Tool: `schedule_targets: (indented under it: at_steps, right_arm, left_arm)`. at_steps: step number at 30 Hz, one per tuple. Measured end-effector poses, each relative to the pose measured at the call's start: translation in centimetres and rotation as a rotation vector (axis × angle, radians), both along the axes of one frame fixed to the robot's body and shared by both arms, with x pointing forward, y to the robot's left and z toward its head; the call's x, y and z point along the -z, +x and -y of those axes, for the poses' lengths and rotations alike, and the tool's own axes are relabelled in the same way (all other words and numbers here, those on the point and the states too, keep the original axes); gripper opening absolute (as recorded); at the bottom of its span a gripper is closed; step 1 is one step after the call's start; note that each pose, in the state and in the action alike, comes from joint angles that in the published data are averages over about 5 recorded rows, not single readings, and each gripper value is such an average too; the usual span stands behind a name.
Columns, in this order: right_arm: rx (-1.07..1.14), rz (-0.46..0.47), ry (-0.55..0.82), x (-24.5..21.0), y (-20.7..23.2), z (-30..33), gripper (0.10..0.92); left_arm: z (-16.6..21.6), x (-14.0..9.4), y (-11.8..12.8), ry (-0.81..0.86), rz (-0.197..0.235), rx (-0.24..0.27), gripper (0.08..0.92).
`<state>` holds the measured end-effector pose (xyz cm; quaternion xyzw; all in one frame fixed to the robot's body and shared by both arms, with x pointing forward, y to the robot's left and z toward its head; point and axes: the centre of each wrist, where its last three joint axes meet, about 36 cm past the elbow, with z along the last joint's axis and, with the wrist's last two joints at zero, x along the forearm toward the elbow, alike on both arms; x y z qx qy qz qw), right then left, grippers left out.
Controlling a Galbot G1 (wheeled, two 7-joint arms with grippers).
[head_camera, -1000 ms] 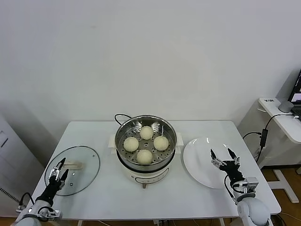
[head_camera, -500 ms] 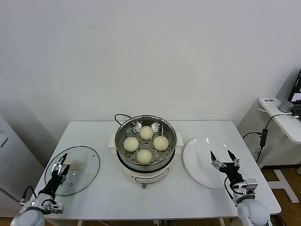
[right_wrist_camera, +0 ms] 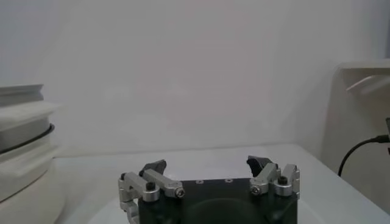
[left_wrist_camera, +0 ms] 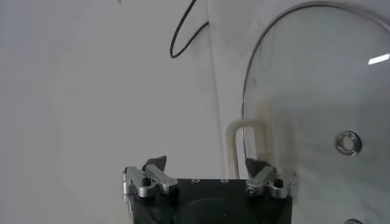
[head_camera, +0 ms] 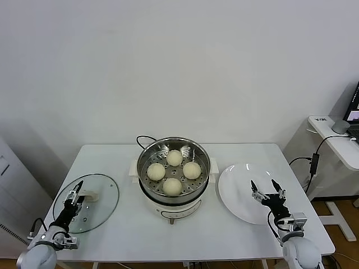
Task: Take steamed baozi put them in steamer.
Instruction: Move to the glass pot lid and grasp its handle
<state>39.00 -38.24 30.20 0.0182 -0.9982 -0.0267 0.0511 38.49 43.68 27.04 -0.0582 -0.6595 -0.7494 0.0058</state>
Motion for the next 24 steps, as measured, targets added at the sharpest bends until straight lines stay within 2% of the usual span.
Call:
schedule_targets:
  at_steps: [10,16,24]
  right_arm:
    - [0.002,0.003,-0.007,-0.1,0.4,0.2,0.823]
    - [0.004,0.002,-0.009,-0.1,0.5,0.3,0.823]
    - [0.005,0.008,-0.010,-0.2,0.8,0.4,0.823]
  left_arm:
    - [0.2,0.1,0.3,-0.031,0.003,0.002,0.288]
    - [0.0,-0.7,0.3,-0.056,0.023,-0.004,0.132]
    - [-0.3,-4.0,0.7,-0.092,0.072,-0.034,0.110]
